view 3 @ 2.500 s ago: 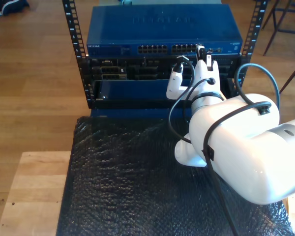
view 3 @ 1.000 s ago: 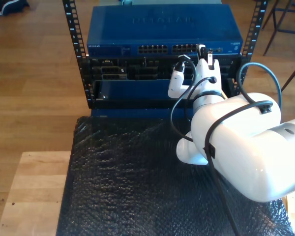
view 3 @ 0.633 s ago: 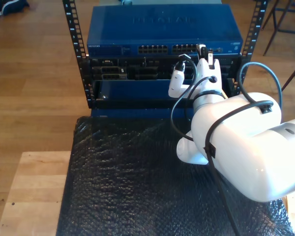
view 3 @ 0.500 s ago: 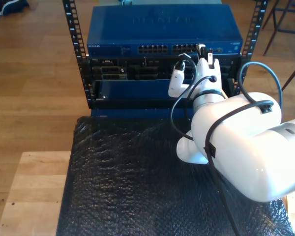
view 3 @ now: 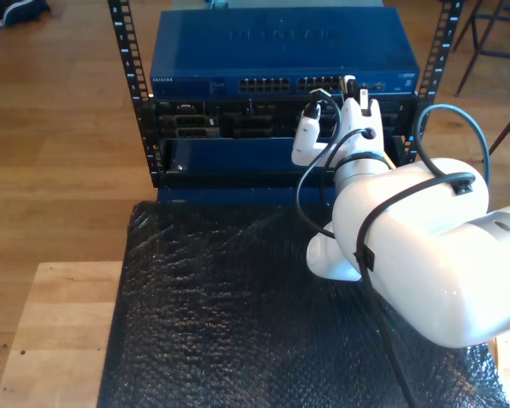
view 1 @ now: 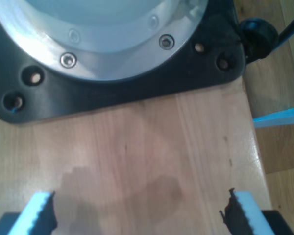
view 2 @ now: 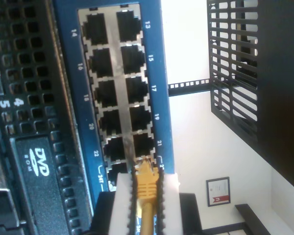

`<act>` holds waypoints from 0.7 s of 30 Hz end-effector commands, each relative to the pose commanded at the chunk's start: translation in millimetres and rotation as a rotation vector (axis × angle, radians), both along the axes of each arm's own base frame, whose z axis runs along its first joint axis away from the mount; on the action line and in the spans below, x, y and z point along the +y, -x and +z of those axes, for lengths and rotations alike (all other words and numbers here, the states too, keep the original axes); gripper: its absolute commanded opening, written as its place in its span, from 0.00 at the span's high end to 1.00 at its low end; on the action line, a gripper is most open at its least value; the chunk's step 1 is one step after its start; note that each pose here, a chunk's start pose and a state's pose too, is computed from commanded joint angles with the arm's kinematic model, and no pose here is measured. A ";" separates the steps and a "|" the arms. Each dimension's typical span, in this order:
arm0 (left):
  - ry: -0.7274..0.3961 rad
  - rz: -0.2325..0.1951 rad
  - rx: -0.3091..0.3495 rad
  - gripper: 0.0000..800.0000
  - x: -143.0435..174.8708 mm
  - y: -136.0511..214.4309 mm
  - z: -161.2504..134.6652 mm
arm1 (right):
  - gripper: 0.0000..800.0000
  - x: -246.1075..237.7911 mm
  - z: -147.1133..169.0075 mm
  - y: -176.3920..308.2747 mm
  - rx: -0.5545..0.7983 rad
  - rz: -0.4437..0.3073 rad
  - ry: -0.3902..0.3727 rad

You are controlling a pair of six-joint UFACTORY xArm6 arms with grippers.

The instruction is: Grab the cable and plug it in

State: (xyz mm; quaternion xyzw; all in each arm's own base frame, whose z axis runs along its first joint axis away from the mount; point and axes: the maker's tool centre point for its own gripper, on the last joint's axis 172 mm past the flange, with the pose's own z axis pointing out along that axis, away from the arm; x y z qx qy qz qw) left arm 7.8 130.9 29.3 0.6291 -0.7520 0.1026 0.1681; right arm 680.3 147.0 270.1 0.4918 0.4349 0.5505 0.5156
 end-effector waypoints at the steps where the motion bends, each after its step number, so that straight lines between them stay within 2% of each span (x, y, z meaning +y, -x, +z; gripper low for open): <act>1: 0.000 0.001 0.001 0.00 0.0 0.0 0.0 | 0.82 0.9 -1.4 0.7 0.003 0.002 0.001; 5: 0.000 0.000 0.000 0.00 0.0 0.0 0.0 | 0.70 0.6 -1.0 4.2 0.013 0.004 0.003; 11: 0.000 0.000 0.000 0.00 0.0 0.0 0.0 | 0.53 7.0 16.3 16.0 0.021 0.022 -0.001; 21: 0.000 0.001 0.001 0.00 0.0 0.0 0.0 | 0.46 23.6 0.0 29.0 0.097 0.060 0.011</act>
